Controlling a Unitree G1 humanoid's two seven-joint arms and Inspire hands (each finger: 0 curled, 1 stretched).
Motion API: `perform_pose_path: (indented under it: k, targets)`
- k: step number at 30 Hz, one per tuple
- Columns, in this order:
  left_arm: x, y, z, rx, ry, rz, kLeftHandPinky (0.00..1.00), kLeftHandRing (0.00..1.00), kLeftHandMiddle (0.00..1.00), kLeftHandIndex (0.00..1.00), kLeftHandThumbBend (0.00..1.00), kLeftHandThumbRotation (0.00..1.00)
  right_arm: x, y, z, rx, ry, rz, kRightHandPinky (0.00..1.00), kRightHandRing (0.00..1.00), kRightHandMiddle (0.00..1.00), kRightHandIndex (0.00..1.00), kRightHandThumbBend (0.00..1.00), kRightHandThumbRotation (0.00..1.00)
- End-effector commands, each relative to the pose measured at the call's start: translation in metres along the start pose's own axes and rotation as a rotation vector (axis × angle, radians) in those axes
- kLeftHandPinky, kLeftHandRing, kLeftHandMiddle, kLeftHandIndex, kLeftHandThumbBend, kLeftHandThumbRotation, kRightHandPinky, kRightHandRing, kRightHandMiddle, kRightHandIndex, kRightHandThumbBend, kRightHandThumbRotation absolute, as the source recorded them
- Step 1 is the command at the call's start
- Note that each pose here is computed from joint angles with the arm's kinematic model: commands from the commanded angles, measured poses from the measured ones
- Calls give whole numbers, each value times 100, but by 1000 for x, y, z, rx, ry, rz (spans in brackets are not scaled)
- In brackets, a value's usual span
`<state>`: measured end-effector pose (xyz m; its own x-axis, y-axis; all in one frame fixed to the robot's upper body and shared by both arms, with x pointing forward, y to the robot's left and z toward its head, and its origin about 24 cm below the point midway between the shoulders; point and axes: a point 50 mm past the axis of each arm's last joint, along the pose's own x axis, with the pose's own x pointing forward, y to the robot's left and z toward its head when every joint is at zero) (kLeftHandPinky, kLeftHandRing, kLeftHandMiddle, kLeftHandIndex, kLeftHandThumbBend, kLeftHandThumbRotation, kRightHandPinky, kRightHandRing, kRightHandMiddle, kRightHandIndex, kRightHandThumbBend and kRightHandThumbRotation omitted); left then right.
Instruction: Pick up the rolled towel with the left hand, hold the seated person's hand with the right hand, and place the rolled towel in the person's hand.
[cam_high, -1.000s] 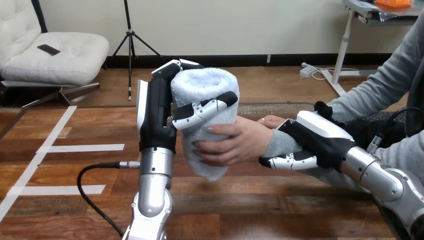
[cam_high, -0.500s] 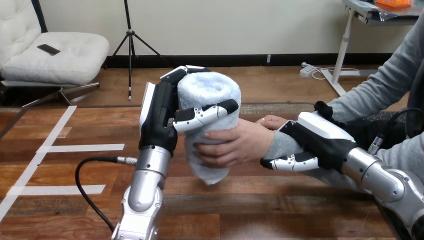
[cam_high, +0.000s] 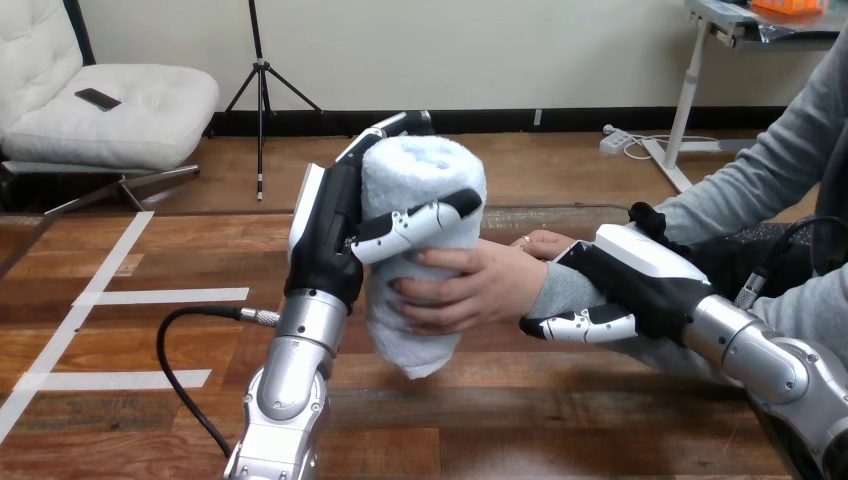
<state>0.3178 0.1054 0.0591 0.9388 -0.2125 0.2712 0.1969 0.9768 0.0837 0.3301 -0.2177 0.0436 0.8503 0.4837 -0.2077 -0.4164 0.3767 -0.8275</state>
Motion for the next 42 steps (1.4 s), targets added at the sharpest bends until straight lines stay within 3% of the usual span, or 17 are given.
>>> perform_pose_path:
  k: [1,5,14,26,42]
  targets:
    - [13,-4,21,13,-94,-29,86,92,91,88,90,86,17,-39,26,-39,-102,-104,27,30,35,39,72,66]
    - [13,-4,21,11,-95,-26,85,92,91,87,87,88,17,-39,25,-34,-86,-79,33,36,41,45,86,71]
    - [12,-3,21,17,-98,-25,85,91,90,87,83,89,16,-39,24,-41,-69,-23,47,53,58,60,98,78]
    - [10,-3,23,16,-107,-16,84,90,90,86,84,90,13,-39,20,-64,-46,29,64,71,73,76,100,88]
    - [8,-1,25,19,-114,-5,84,89,89,85,83,90,9,-39,17,-53,-31,58,65,76,79,83,100,93]
